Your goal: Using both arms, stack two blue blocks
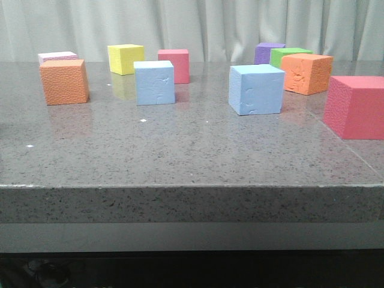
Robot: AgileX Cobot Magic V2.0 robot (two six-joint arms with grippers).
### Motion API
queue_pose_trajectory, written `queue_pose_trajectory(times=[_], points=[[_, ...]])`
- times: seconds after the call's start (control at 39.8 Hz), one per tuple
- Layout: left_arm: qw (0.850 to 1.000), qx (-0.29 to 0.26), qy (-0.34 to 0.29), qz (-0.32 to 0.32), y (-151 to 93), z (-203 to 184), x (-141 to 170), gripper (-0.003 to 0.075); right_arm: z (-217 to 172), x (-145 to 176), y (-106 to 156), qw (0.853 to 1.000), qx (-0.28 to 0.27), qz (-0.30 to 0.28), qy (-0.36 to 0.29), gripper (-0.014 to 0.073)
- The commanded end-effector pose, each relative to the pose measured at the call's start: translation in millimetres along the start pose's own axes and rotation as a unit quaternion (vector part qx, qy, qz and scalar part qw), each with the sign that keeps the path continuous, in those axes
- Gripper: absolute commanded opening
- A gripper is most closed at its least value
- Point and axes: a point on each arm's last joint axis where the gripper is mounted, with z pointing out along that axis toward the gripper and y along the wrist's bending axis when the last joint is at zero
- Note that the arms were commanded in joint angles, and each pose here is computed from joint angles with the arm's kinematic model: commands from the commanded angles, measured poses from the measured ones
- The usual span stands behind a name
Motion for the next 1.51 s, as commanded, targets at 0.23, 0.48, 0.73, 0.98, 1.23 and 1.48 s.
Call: queue_pose_trajectory(times=[0.23,0.48,0.73,0.98,1.23,1.48], points=[[0.989,0.123,-0.049,0.072,-36,-9,-12,0.0507,0,-51,26,0.997,-0.061,-0.048,-0.008,0.0632],[0.987,0.134,-0.049,0.080,-40,-10,-12,0.0452,33,-92,62,0.989,-0.109,-0.097,0.023,0.0632],[0.987,0.134,-0.049,0.080,-40,-10,-12,0.0398,82,-122,99,0.983,-0.135,-0.112,0.057,0.0632],[0.987,0.134,-0.049,0.080,-40,-10,-12,0.0398,127,-148,117,0.986,-0.130,-0.063,0.078,0.0632],[0.987,0.134,-0.049,0.080,-40,-10,-12,0.0398,164,-159,133,0.985,-0.128,-0.046,0.107,0.0632],[0.987,0.133,-0.049,0.081,-39,-10,-12,0.0398,195,-149,140,0.981,-0.118,-0.039,0.151,0.0632]])
